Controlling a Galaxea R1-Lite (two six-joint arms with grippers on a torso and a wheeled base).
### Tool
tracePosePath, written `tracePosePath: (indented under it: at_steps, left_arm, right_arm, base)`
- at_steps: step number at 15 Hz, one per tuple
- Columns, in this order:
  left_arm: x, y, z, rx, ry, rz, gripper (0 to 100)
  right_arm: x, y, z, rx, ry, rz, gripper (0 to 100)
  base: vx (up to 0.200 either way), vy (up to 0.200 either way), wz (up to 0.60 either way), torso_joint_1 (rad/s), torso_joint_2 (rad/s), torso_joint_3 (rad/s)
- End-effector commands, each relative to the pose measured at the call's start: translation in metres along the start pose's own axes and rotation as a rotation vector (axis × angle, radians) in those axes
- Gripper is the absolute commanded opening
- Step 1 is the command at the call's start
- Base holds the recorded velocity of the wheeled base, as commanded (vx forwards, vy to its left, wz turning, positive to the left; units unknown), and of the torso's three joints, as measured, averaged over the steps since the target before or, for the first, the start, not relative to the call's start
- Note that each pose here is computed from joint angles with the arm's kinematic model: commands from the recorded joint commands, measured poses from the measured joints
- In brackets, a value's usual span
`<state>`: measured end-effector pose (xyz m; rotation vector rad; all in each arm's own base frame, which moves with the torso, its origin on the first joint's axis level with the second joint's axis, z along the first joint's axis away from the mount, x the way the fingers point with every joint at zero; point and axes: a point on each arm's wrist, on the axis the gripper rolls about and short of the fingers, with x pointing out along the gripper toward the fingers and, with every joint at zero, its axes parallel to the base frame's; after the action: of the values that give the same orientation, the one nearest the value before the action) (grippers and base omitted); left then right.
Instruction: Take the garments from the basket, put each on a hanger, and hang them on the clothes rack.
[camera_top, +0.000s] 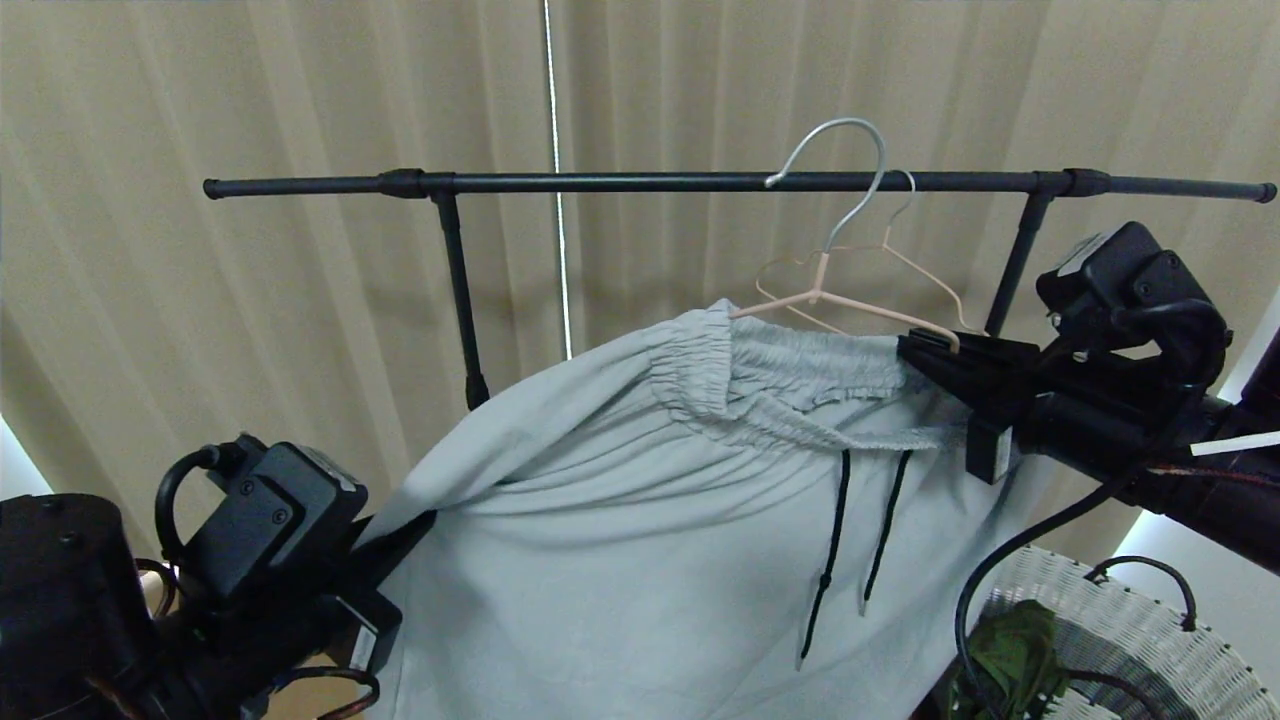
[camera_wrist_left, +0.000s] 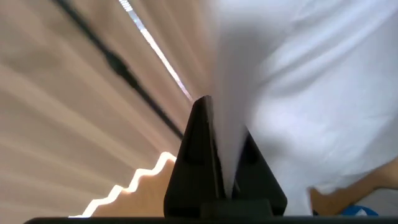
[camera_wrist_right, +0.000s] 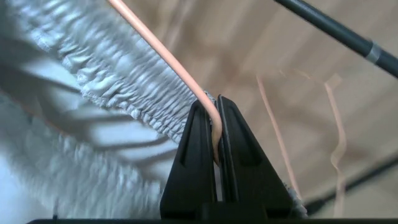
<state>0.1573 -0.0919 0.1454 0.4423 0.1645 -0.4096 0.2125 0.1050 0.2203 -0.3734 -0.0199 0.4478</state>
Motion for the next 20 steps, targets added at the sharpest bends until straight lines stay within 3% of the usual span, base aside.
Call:
tracePosePath:
  at_steps: [1,6,7,12,13,16,18,20]
  left_arm:
    - [-0.003,0.015,-0.002,-0.022,0.007,0.082,0]
    - [-0.001,0.018,-0.002,-0.03,0.011,0.096,0]
    - [-0.002,0.018,-0.002,-0.03,0.012,0.092,100]
    - [-0.007,0.018,0.002,-0.034,-0.024,0.08,100]
    - [-0.02,0.015,0.005,-0.032,-0.086,0.027,100]
    - [-0.045,0.021,0.014,-0.043,-0.192,0.016,100]
    - [-0.055,0.026,0.017,-0.063,-0.175,0.026,100]
    - [-0.068,0.031,0.027,-0.191,-0.112,-0.005,100]
  right_arm:
    - [0.003,-0.006,-0.005,0.0,0.022,-0.027,0]
    - [0.003,-0.006,-0.006,0.0,0.024,-0.027,0]
    - [0.002,-0.006,-0.005,0.0,0.021,-0.028,0]
    - [0.001,-0.006,-0.003,-0.003,0.028,-0.03,0]
    - [0.0,-0.006,-0.006,-0.005,0.07,-0.052,0]
    - [-0.002,-0.008,-0.006,-0.009,0.151,-0.075,0]
    - [-0.005,-0.008,-0.005,-0.014,0.207,-0.085,0]
    - [-0.008,-0.011,0.0,-0.02,0.25,-0.103,0]
  base:
    - [0.0,0.0,0.0,0.0,0.0,0.0]
    - [0.0,0.0,0.0,0.0,0.0,0.0]
    - [0.0,0.0,0.0,0.0,0.0,0.0]
    - [0.0,0.0,0.0,0.0,0.0,0.0]
    - [0.0,0.0,0.0,0.0,0.0,0.0]
    - [0.0,0.0,0.0,0.0,0.0,0.0]
    - [0.0,0.0,0.0,0.0,0.0,0.0]
    - [0.0,0.0,0.0,0.0,0.0,0.0]
